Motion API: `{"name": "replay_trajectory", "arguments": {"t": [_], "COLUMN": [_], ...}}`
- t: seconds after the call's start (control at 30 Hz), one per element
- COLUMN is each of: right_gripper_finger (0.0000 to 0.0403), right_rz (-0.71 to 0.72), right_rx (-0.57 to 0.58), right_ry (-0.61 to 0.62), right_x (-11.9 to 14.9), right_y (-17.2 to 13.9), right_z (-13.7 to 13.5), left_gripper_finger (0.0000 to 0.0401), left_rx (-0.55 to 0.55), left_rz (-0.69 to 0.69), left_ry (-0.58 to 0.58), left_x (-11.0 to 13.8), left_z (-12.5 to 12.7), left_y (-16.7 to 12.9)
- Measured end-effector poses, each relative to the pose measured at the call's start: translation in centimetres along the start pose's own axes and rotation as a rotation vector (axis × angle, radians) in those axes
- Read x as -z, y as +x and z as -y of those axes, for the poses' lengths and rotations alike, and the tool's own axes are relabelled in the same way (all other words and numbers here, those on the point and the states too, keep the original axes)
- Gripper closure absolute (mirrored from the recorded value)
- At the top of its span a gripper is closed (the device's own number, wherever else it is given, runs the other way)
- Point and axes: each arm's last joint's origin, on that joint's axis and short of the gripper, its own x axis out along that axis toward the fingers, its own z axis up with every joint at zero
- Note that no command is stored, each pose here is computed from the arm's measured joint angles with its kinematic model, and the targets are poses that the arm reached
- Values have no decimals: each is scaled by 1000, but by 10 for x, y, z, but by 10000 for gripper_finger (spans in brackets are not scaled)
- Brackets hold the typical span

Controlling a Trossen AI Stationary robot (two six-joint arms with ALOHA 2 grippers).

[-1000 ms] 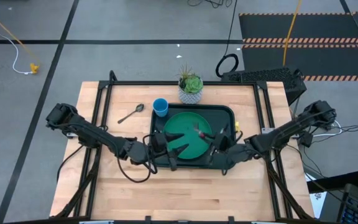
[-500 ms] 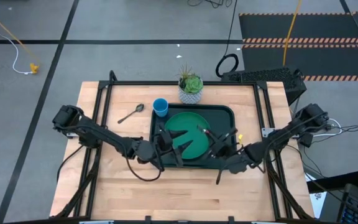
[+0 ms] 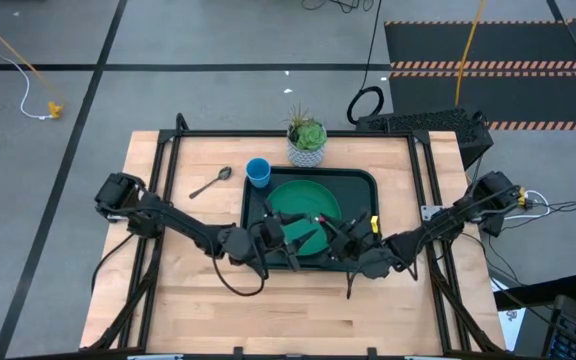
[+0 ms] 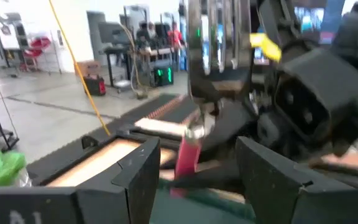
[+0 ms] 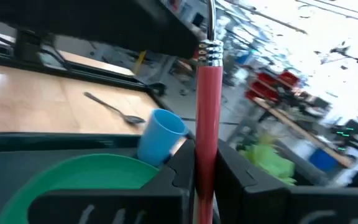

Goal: Pick and place plate/cup/fork/spoon on tray
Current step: Put the pink fork to the right side of the green plate on the black serving tray

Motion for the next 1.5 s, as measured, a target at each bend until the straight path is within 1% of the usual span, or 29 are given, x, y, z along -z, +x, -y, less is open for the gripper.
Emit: {"name": "replay_trajectory", "arguments": {"t": [0.1,0.3,0.47,0.53,0.67,0.87,0.97,1.03,1.1,1.23,1.33,1.4,1.43,1.5], "right_gripper_finger": [383,384,384,384,384,384,378,373,368,361,348,335,328,311], "right_rz": [-1,-1,-1,-1,0,-7,-6,-5,-3,7,26,58,81,127], "right_rx": [2,1,2,3,7,24,24,20,9,-12,-51,-121,-178,-300], "right_ry": [5,-3,-6,-5,1,31,27,13,-9,-47,-68,-63,-48,17], "right_x": [1,1,1,1,0,1,0,0,0,-1,-3,-8,-10,-16], "right_y": [1,0,0,0,1,4,4,4,4,3,-2,-6,-8,-11], "right_z": [-1,-1,-1,-1,0,1,1,1,1,1,0,1,1,3], "left_gripper_finger": [189,189,190,196,232,317,361,380,380,376,377,383,384,387], "left_rx": [-12,-29,10,19,21,5,-9,-5,15,55,112,190,225,331], "left_rz": [46,62,90,97,93,77,56,54,55,41,6,-10,-22,-21], "left_ry": [-19,-56,-101,-107,-104,-111,-87,-51,-12,17,44,56,71,92], "left_x": [1,2,-4,-7,-8,-6,-4,-4,-5,-10,-17,-21,-22,-25], "left_z": [2,0,-2,-4,-3,-9,-9,-9,-9,-8,-9,-9,-9,-7], "left_y": [2,4,10,12,13,18,19,19,19,14,10,7,5,3]}}
